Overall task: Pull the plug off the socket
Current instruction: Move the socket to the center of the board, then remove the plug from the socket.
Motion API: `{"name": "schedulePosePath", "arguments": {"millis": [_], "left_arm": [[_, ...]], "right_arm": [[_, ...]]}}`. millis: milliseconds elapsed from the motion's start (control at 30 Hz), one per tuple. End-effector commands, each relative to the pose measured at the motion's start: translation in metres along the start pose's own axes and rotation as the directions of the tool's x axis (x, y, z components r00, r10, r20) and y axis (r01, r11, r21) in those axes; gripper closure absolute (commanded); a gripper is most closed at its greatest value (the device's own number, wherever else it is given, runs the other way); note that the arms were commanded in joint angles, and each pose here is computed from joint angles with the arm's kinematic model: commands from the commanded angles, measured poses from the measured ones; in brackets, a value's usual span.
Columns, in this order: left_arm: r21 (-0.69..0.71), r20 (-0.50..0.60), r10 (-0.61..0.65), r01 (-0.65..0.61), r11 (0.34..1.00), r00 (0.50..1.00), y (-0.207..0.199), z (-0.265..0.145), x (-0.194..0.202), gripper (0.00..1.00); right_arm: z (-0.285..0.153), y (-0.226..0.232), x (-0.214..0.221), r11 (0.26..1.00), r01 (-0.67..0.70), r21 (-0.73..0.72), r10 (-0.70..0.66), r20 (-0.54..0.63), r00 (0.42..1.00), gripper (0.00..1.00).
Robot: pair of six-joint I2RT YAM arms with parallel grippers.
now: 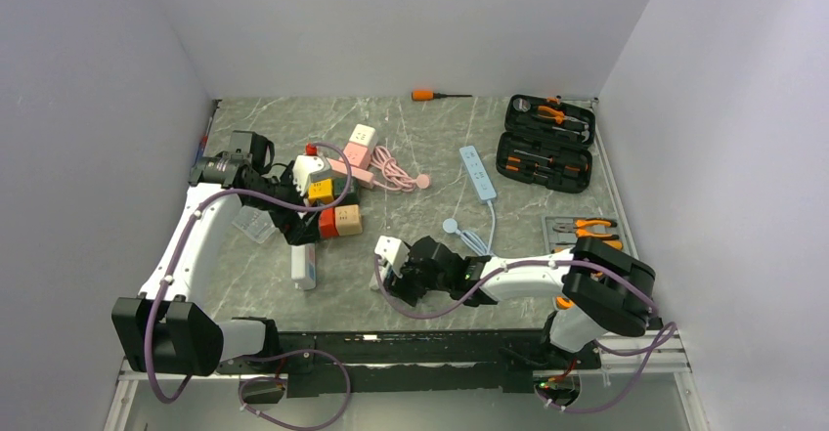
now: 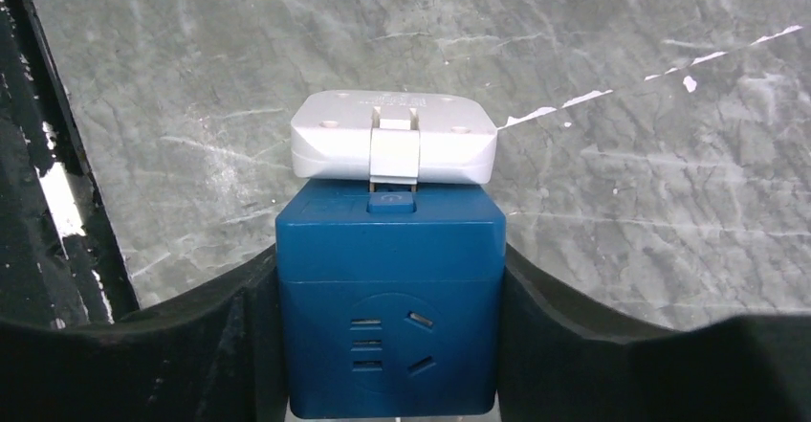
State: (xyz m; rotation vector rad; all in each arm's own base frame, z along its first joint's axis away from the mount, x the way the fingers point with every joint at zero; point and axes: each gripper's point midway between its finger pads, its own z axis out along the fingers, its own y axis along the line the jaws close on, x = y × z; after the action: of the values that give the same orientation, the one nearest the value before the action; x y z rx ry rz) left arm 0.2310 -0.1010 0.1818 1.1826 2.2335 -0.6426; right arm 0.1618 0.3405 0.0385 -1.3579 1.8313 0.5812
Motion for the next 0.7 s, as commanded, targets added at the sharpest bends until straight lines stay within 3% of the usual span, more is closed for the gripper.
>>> {"name": "schedulePosePath", "arguments": {"millis": [0, 100, 200, 400, 667], "left_arm": [[-0.003, 0.011, 0.034, -0.034, 0.999, 0.999, -0.002, -0.005, -0.005, 0.01], [-0.001, 0.014, 0.034, -0.034, 0.999, 0.999, -0.003, -0.004, -0.004, 0.01], [0.004, 0.017, 0.033, -0.033, 0.999, 0.999, -0.003, -0.003, -0.004, 0.01], [0.005, 0.017, 0.04, -0.041, 0.999, 0.999, -0.004, -0.002, 0.0, 0.01], [0.0, 0.002, 0.068, -0.068, 0.998, 0.998, -0.005, -0.003, 0.009, 0.01]], "right_arm": [[0.002, -0.002, -0.013, 0.999, 0.033, 0.004, -0.033, 0.008, 0.999, 0.59], [0.001, 0.005, -0.007, 0.995, 0.072, -0.062, -0.076, -0.075, 0.994, 0.75], [0.002, 0.007, 0.0, 0.987, 0.107, -0.12, -0.132, -0.22, 0.967, 0.85], [0.011, 0.009, 0.026, 0.965, 0.098, -0.244, -0.216, -0.525, 0.823, 0.98], [0.018, 0.018, 0.052, 0.959, 0.076, -0.274, -0.24, -0.632, 0.737, 1.0]]}}
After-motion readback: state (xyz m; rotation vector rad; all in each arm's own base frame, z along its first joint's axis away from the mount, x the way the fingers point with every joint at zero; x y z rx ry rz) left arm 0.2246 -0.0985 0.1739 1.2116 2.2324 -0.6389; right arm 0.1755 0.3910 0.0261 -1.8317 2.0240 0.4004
